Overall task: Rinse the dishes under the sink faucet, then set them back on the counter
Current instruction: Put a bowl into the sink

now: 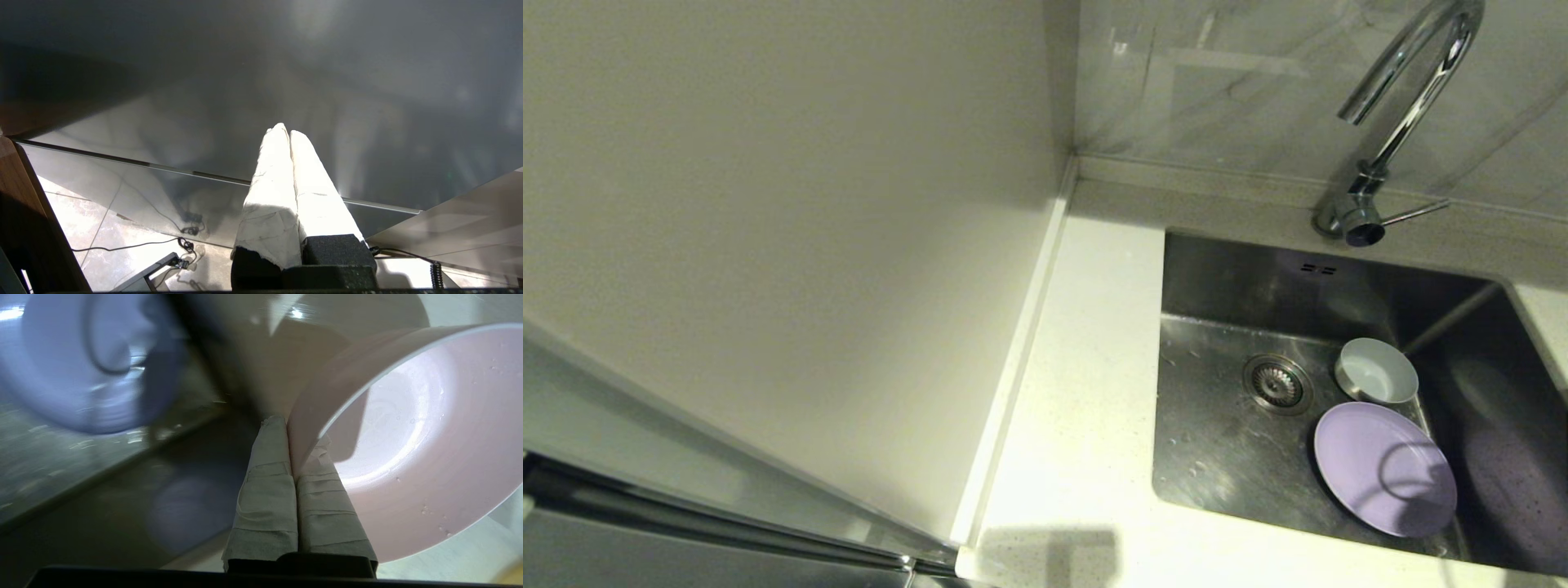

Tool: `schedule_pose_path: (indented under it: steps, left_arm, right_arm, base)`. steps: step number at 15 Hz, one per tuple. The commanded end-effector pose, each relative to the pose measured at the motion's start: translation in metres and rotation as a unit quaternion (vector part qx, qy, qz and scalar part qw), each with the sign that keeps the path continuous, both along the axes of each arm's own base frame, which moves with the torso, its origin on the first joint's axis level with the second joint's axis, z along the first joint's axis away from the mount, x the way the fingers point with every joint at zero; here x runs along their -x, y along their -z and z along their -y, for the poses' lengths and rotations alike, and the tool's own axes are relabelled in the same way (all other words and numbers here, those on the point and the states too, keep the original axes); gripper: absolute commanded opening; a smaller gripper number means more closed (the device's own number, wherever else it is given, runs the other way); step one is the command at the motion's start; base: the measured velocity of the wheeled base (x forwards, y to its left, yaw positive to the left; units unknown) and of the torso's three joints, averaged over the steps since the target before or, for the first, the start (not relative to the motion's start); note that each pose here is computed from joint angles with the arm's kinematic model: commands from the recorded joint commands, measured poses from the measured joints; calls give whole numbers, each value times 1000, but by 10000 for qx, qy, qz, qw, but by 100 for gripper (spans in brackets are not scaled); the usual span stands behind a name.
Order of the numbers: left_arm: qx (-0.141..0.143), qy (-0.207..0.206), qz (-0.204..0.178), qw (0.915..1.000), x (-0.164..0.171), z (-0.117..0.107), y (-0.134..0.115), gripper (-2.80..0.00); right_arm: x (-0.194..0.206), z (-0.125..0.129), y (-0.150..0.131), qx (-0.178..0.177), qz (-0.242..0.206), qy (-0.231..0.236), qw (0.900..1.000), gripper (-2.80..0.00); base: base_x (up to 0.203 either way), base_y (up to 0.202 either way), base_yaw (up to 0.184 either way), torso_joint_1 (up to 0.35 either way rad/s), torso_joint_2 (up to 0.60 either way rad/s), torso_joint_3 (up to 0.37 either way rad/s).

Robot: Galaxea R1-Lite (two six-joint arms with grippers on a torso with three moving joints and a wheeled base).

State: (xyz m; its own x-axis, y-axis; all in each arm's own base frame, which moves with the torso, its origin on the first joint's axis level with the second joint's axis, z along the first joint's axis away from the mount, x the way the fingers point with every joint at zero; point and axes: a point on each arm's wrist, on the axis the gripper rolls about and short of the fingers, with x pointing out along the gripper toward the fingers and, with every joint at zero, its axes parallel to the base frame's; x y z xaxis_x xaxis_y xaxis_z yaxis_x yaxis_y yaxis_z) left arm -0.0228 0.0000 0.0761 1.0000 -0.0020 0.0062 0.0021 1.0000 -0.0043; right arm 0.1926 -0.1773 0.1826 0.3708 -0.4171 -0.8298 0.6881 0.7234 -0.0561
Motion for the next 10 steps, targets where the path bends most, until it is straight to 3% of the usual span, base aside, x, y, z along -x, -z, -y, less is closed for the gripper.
schedule_pose_path:
  steps: [1,6,10]
  left_arm:
    - [2,-3,-12,10000,0,0,1,-280]
    - [2,-3,-10,10000,0,0,1,-280]
    - [2,-3,-15,10000,0,0,1,-280]
  right_arm:
    - [-9,-47,-24,166,486,-630,9967,-280]
    - [-34,-149,-34,171,765,-1588,9842,-280]
    - [-67,-194,-14,249,458,-1747,9832,-280]
  base:
    - [0,0,0,0,0,0]
    - [0,0,0,0,0,0]
    - [0,0,0,0,0,0]
